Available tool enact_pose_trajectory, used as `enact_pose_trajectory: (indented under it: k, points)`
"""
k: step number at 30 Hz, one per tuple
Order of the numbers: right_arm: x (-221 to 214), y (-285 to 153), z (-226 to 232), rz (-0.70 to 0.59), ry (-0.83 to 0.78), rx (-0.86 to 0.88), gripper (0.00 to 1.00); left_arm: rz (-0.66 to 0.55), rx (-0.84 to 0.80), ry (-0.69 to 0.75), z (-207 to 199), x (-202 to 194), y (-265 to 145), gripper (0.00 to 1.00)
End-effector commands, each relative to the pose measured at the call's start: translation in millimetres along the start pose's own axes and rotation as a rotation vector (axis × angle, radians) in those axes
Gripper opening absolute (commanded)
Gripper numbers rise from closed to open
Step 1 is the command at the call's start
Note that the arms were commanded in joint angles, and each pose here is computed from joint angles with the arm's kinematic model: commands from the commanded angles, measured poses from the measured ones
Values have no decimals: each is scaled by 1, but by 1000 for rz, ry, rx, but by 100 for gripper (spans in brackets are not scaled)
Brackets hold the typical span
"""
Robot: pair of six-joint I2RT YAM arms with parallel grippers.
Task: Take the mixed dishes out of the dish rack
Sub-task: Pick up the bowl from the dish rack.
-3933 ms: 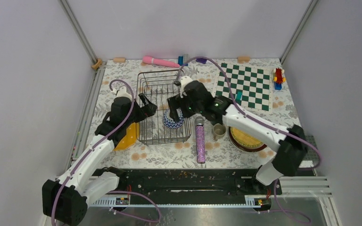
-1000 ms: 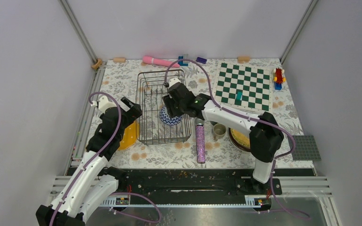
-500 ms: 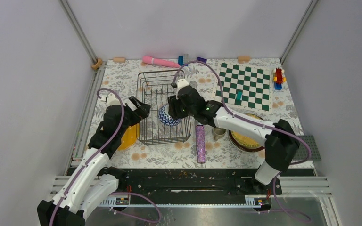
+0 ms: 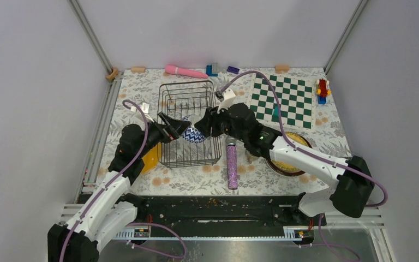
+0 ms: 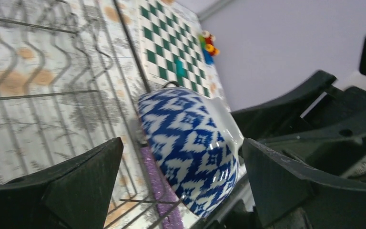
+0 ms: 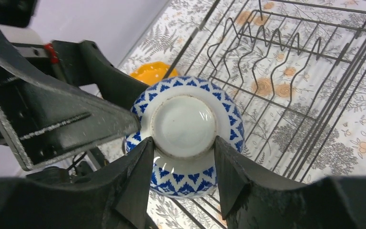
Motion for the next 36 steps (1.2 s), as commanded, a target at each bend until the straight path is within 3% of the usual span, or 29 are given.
enact_pose_trajectory:
  k: [1,4,6,15,16,20,26,32,36]
  points:
    - [35,-21,28,-181,57,174,0,6,-311,-4,-26,4,-2,98]
    - [36,-26,30,-202,82,203,0,23,-416,-33,-31,2,-2,94]
    - [36,-27,32,-212,97,224,0,36,-466,-57,-33,1,-2,85]
    - [27,-16,34,-165,150,264,0,78,-641,-211,-45,8,9,5]
    - [24,-14,33,-158,155,260,0,75,-674,-222,-47,10,9,0]
    - [16,-9,27,-133,159,225,0,81,-765,-274,-49,12,15,0]
    - [19,-24,21,-181,119,169,4,109,-728,-286,-41,10,31,0]
    - [15,-38,4,-231,71,52,23,124,-622,-232,-34,7,38,0]
    - [10,-49,-7,-263,27,-6,38,136,-437,-139,-33,8,39,0]
Point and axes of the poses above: each gripper's point midway between its finger pads, its own y axis out along the fingers, its own z axis along the line the jaws close on, x = y × z, the point moved 10 cm from there along -y, back along the fingers, and after that the axes turned 3 degrees about y, right-handed, at the moved point
